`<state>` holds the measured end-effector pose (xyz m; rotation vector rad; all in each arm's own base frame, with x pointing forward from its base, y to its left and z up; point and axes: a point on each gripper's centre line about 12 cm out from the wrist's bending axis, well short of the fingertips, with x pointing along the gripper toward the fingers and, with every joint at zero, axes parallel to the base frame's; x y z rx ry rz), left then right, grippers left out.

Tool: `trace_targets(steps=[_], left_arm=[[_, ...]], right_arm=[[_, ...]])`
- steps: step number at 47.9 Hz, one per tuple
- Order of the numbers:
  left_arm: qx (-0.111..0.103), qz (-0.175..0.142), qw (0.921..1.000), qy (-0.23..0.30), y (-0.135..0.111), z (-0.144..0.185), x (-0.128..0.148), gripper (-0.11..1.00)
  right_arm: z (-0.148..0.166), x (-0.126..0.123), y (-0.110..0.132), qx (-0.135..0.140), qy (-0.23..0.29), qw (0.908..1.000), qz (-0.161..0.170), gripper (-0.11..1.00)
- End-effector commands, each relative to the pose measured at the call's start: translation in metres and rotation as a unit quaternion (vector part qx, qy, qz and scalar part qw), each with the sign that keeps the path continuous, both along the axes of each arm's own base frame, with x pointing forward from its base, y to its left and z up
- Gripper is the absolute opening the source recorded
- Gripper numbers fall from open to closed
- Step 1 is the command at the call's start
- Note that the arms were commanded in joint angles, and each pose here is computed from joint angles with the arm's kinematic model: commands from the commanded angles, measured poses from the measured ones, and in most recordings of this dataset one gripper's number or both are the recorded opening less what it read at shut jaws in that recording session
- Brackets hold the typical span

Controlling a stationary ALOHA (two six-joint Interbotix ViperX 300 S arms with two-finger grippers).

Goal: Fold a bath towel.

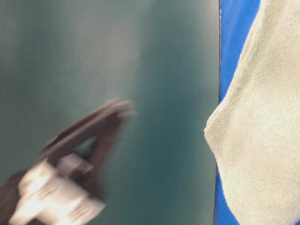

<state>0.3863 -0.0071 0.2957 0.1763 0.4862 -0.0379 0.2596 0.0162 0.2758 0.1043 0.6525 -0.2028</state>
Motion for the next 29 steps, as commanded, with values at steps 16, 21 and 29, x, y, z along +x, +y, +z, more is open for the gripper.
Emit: trace_targets(steps=[16, 21, 29], left_arm=[[-0.044, -0.007, 0.9867, -0.157, -0.004, 0.053, -0.118, 0.86], [-0.047, -0.008, 0.9823, -0.181, -0.003, 0.051, -0.147, 0.86], [-0.050, -0.009, 0.9777, -0.204, -0.001, 0.033, -0.186, 0.86]], right_arm=[[0.050, -0.043, -0.013, -0.036, -0.124, 0.9915, 0.014, 0.61], [0.049, -0.063, -0.019, -0.047, -0.147, 0.9878, 0.014, 0.61], [0.033, -0.092, -0.026, -0.053, -0.177, 0.9827, 0.013, 0.61]])
